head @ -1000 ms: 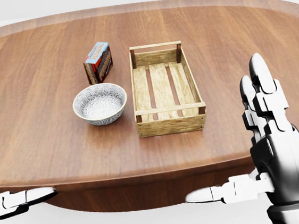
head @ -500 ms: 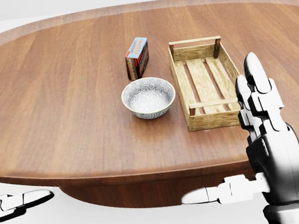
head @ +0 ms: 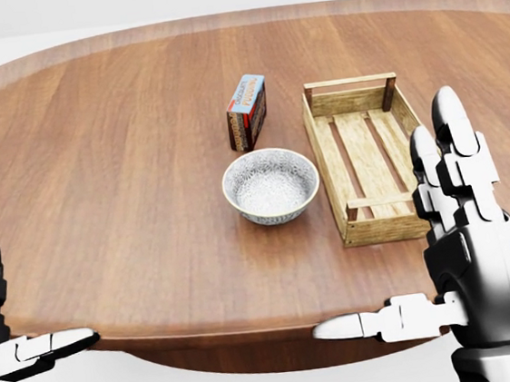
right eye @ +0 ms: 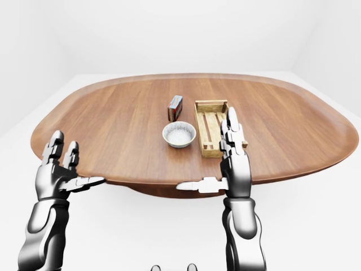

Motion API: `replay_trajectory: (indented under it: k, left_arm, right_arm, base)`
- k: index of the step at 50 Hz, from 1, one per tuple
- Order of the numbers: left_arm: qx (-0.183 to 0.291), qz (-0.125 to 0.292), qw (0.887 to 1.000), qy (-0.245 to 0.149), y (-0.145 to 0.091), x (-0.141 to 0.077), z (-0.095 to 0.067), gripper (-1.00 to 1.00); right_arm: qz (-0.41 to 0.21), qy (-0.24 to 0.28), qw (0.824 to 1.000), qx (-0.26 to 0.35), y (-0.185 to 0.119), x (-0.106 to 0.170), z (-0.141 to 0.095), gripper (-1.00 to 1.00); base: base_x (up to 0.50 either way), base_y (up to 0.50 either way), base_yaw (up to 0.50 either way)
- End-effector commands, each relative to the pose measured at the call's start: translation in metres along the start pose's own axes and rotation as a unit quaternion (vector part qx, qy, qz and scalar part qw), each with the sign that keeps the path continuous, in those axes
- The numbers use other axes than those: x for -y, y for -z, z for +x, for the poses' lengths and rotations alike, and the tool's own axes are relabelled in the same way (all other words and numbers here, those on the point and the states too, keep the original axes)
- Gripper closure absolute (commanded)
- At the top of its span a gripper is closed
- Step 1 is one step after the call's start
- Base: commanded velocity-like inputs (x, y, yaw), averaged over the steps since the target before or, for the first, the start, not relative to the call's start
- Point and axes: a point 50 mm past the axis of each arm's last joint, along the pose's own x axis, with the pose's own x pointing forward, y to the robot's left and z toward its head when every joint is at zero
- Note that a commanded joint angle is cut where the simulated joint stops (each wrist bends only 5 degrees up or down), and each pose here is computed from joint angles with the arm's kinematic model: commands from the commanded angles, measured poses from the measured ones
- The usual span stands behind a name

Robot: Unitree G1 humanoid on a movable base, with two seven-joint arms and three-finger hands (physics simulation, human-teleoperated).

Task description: Pick up the bowl on the left and put it in the tray.

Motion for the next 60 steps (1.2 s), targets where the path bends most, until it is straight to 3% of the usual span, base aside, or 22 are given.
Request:
replay_trajectory:
  k: [1,10,28,47,56,60]
  left_arm:
    - [-0.022,0.003,1.000,0.005,0.019,0.006,0.002,-1.00]
    - [-0.034,0.001,0.999,0.006,0.037,0.004,0.002,-1.00]
    - [-0.036,0.000,0.999,0.005,0.038,0.003,0.007,-1.00]
    - [-0.023,-0.001,1.000,0.004,0.031,0.001,0.001,-1.00]
    - [-0.020,-0.002,1.000,0.006,0.030,0.001,-0.001,-1.00]
    - [-0.022,0.000,1.000,0.004,0.031,-0.001,-0.001,-1.00]
  right_arm:
    - [0.004,0.010,1.000,-0.017,0.008,0.002,-0.001,-1.00]
    - [-0.003,0.008,1.000,-0.020,0.008,0.001,-0.003,-1.00]
    - [-0.013,0.008,1.000,0.006,-0.001,0.001,0.004,-1.00]
    - [-0.021,0.003,1.000,0.011,-0.007,0.000,-0.002,-1.00]
    - [-0.035,-0.007,0.999,0.033,-0.018,-0.001,-0.005,-1.00]
    - [-0.068,-0.043,0.996,0.031,-0.015,-0.006,-0.001,-1.00]
  base:
    - [0.50,0.00,0.00]
    - [0.50,0.00,0.00]
    - [0.50,0.00,0.00]
    - [0.50,0.00,0.00]
    - [0.00,0.00,0.00]
    - [0.00,0.00,0.00]
